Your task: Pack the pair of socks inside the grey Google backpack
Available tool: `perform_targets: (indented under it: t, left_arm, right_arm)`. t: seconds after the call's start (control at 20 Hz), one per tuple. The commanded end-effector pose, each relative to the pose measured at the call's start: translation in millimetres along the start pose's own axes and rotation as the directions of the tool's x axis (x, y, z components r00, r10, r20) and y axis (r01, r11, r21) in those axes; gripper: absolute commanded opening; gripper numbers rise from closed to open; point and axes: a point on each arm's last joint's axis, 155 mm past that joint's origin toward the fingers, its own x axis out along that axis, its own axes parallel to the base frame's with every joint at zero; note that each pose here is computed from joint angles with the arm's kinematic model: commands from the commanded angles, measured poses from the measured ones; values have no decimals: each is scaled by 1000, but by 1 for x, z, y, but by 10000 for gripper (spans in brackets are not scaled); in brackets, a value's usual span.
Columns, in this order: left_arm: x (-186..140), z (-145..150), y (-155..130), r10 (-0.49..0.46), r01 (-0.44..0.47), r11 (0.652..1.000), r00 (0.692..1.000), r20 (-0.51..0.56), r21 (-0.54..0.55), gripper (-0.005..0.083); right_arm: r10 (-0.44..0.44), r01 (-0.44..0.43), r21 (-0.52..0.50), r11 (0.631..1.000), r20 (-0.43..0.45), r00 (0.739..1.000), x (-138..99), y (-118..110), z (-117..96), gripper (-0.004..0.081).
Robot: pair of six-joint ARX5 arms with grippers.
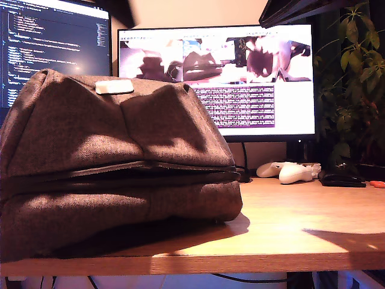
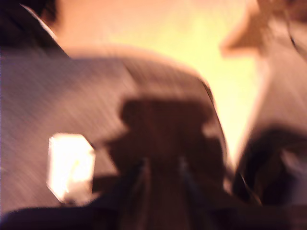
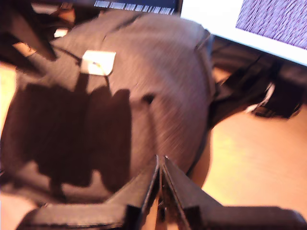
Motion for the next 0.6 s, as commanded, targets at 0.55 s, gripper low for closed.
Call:
perform_targets:
  t: [0.55]
  left_arm:
    - [-24,42,66,207,-166,974,928,310,-151,-24]
  right_arm:
    - [-148,126,124,984,193,970,4,-103,38,-11]
